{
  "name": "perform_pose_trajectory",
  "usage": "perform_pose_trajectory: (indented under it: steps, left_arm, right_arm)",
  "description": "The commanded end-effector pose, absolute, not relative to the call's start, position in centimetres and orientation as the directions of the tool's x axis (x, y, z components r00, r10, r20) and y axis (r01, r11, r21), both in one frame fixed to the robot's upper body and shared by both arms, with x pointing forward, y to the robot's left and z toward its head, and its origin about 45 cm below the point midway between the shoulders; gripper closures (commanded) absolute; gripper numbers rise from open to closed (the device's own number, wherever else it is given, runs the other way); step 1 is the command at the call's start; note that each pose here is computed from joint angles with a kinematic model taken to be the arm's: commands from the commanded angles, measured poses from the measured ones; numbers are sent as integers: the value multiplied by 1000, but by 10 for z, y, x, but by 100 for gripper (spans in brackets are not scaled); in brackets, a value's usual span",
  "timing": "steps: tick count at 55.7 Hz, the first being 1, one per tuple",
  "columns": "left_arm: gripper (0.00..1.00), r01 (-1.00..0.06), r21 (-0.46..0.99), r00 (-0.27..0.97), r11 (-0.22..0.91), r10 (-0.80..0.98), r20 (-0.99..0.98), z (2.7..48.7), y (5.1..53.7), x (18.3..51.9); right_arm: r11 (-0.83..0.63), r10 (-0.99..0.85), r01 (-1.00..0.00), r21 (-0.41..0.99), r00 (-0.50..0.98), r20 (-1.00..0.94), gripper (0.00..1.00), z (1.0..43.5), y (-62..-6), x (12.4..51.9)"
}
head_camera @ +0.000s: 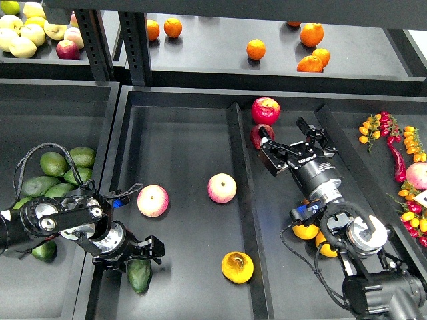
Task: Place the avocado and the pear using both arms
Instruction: 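Lower the left gripper and close it around the avocado, then lift the avocado with the left gripper and carry it to the avocado bin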
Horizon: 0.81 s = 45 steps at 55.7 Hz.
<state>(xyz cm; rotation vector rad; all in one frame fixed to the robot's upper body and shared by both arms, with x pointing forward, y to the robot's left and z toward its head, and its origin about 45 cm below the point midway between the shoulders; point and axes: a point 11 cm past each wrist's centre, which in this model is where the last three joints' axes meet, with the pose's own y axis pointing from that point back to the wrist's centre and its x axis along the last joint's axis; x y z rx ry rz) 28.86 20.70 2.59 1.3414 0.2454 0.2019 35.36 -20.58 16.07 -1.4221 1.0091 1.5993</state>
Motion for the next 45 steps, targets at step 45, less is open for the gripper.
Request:
perform_pose_trajectory:
  steps: [45]
  left_arm:
    - [37, 14, 977, 947, 213, 310, -82, 15, 209, 280]
  right_arm:
    - [-401, 35, -913, 76, -98, -995, 0, 159, -206, 352]
